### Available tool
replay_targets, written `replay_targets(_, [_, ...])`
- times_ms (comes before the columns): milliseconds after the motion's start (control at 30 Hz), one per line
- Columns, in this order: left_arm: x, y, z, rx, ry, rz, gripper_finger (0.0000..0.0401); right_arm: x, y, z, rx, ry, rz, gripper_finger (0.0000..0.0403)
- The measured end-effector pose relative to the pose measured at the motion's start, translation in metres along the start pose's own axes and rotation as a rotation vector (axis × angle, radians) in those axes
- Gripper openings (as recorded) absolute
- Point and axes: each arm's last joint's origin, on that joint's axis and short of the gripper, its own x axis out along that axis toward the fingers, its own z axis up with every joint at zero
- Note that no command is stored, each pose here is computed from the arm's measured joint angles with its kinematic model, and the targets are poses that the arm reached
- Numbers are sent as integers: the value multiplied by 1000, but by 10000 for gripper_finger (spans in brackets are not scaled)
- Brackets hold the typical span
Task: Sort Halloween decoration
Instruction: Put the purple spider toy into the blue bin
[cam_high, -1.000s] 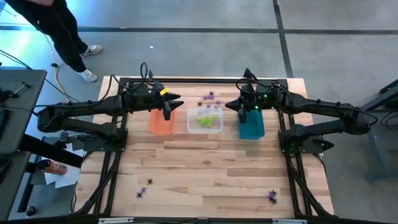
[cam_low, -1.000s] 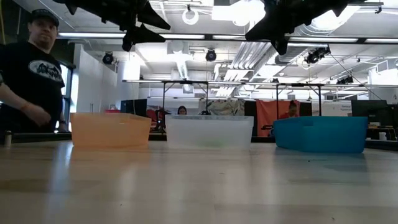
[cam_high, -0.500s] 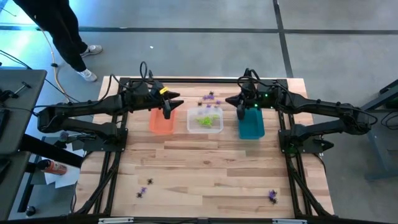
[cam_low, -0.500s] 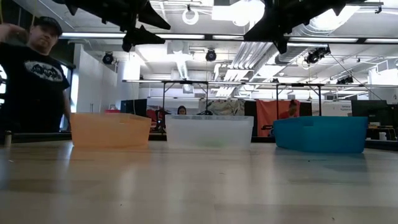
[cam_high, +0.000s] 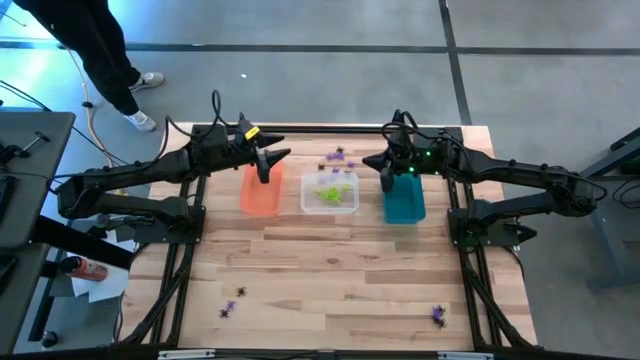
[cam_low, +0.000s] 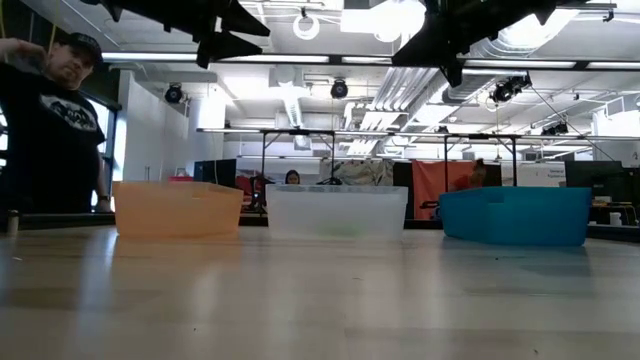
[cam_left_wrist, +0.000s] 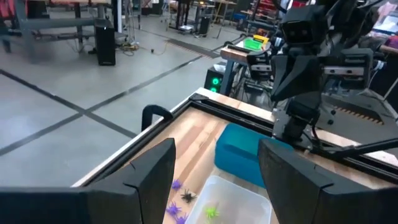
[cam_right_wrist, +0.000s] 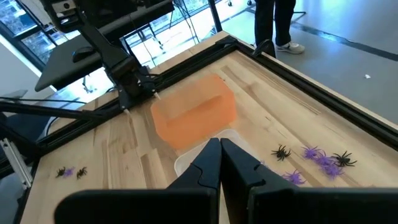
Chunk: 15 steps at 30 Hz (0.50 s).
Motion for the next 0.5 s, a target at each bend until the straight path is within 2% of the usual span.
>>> replay_targets(200, [0, 0, 1, -19, -6, -1, 216, 3, 0, 0, 1, 6, 24, 0])
replay_targets(267, [0, 0, 1, -31, -7, -1, 216, 8, 3, -1, 46, 41, 136, 0])
replay_targets(367, [0, -1, 3, -105, -32, -8, 216, 18, 18, -9, 145, 178, 399, 0])
replay_targets(433, [0, -1, 7, -149, -71, -18, 216, 22, 32, -23, 235, 324, 490, 0])
replay_targets(500, [-1, -2, 10, -162, -107, -27, 216, 22, 49, -38, 274, 463, 540, 0])
